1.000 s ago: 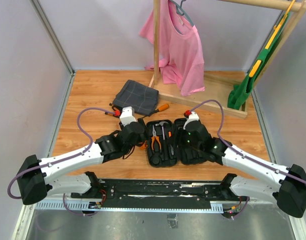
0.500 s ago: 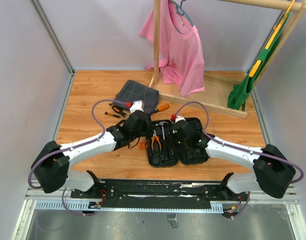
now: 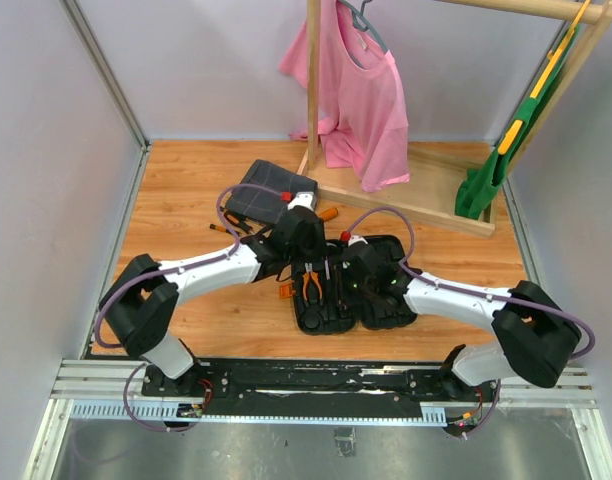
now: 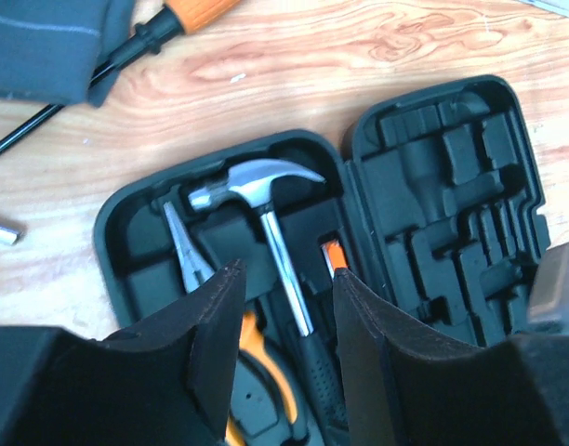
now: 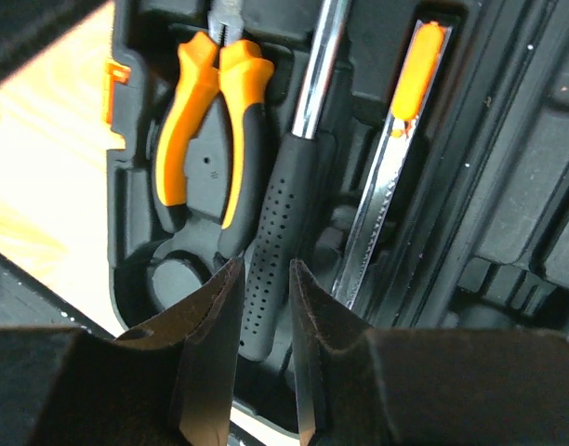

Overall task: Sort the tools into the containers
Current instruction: Place the hammer in the storage box.

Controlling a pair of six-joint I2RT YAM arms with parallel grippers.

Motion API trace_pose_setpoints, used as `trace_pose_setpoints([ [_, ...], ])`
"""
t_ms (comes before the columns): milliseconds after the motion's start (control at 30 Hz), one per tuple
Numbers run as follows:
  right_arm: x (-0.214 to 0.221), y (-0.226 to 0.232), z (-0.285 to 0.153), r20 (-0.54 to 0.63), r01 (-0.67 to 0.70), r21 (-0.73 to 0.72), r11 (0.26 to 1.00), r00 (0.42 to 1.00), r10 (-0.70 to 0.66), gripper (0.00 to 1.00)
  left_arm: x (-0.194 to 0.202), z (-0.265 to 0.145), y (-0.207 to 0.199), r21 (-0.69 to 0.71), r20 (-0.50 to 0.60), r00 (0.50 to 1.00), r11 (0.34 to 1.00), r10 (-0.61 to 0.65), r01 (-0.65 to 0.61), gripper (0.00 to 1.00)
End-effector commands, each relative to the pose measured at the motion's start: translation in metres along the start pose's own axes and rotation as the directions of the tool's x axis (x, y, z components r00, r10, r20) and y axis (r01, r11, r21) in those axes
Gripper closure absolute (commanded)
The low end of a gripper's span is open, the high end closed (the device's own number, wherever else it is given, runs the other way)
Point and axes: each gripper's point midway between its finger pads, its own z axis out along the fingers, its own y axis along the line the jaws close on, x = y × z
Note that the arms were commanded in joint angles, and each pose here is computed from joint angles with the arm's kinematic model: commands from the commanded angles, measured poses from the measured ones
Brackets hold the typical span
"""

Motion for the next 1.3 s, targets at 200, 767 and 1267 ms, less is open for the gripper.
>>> trace_pose_setpoints([
  [200,0.017,-0.026,0.008,-0.022,-0.069,0.116,0.991,0.997,0.072,0.77,-0.004,0.039,-0.01,-0.034,-0.056,0.996,0.997,0.067,-0.069,0.65],
  [767,0.024,-0.029,0.007,-0.02,-0.096,0.106,0.99,0.995,0.099,0.83,0.005,0.062,0.006,-0.121,-0.075,0.994,0.989,0.081,-0.09,0.77],
  [1267,0.025,-0.028,0.006,-0.027,-0.096,0.105,0.99,0.995,0.099,0.84,0.02,0.08,0.018,-0.171,-0.128,0.986,0.977,0.107,-0.128,0.85],
])
